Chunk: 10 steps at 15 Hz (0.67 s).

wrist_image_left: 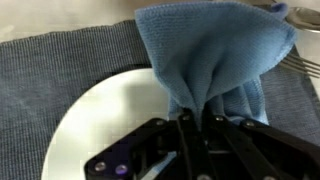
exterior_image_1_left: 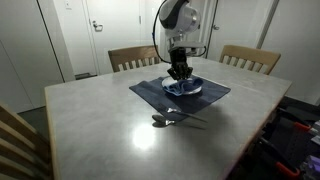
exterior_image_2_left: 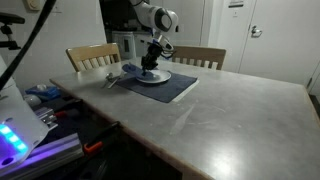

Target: Wipe the white plate with the blue towel

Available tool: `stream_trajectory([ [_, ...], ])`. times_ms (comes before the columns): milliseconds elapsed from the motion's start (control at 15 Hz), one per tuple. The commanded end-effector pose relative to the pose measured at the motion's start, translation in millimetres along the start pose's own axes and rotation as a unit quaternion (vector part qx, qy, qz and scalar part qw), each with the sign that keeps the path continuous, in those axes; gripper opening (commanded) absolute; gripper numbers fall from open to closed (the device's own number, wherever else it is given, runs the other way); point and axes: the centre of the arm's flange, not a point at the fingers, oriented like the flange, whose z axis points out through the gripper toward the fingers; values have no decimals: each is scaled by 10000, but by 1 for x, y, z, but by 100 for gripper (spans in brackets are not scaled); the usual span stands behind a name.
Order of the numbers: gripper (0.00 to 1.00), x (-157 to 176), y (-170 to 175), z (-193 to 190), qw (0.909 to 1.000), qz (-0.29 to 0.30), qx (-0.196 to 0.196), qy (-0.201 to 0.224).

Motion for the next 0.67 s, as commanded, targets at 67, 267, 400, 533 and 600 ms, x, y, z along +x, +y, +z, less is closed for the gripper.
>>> stream_trajectory([
  [67, 3, 23, 29, -1, 9914, 1158, -612, -4],
  [267, 3, 37, 42, 2, 9761, 2014, -759, 285],
  [400, 3, 43, 43, -1, 9646, 2488, -642, 593],
  [533, 3, 48, 42, -8, 9553, 2804, -287, 890],
  [600, 3, 50, 40, -12, 9517, 2879, -156, 1056],
])
